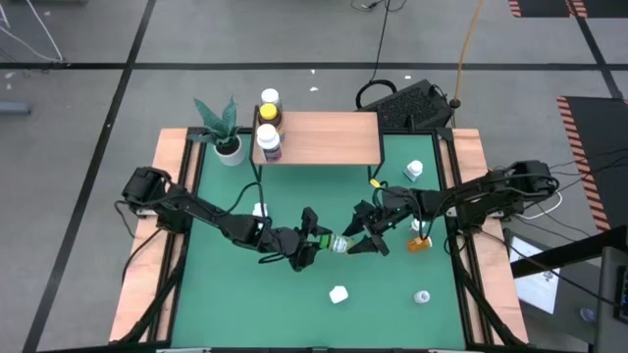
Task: Pick and place medicine bottles onto shelf by color
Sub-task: Put the light green pill bottle on the shelf
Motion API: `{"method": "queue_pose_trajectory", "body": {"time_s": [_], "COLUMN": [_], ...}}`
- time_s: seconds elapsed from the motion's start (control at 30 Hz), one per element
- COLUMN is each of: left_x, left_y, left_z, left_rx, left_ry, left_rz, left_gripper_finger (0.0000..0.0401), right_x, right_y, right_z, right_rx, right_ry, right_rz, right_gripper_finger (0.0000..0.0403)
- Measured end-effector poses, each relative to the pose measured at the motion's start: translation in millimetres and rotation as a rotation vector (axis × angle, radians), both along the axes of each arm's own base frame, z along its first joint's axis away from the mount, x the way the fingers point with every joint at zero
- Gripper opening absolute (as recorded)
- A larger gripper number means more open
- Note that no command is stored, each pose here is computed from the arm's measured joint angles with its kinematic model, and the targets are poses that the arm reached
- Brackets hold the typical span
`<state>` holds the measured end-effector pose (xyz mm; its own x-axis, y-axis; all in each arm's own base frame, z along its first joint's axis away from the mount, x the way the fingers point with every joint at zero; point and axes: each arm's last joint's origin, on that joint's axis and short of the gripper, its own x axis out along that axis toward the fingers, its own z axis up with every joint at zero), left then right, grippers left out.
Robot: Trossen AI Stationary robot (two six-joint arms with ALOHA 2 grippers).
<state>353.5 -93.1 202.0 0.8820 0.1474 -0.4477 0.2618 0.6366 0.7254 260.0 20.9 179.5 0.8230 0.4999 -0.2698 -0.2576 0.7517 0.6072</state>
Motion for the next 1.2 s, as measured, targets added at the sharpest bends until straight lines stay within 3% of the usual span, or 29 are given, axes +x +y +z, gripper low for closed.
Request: {"method": "queue_pose_trajectory", "body": {"time_s": [0.2,0.4,0.57,0.77,0.9,1.2], "left_x": [1.8,3.4,6.7,7.5,10.6,9.0], "left_y": [6.4,13.2,16.8,23.1,24.3,25.5], "left_z": [0.3,0.7,5.8,8.8,15.7,12.0], "left_rx": [-0.017,-0.071,-0.277,-0.489,-0.630,-0.620], "left_ry": [-0.006,-0.023,-0.132,-0.253,-0.336,-0.293], "left_rz": [0.028,0.089,0.217,0.426,0.433,0.463], "left_gripper_finger": [0.0232,0.0224,0.0224,0.0267,0.0304,0.0335], "right_x": [-0.2,0.4,0.7,-0.2,-2.2,-15.7], "right_y": [-0.4,-0.7,3.6,8.9,12.1,23.5], "right_z": [-2.0,-1.9,-1.8,1.9,6.7,0.8], "right_rx": [-0.064,-0.130,-0.218,-0.366,-0.459,-0.664], "right_ry": [-0.014,-0.046,-0.075,-0.129,-0.172,-0.220], "right_rz": [-0.001,-0.019,-0.060,-0.141,-0.174,-0.357], "right_gripper_finger": [0.0244,0.0219,0.0225,0.0216,0.0222,0.0215]}}
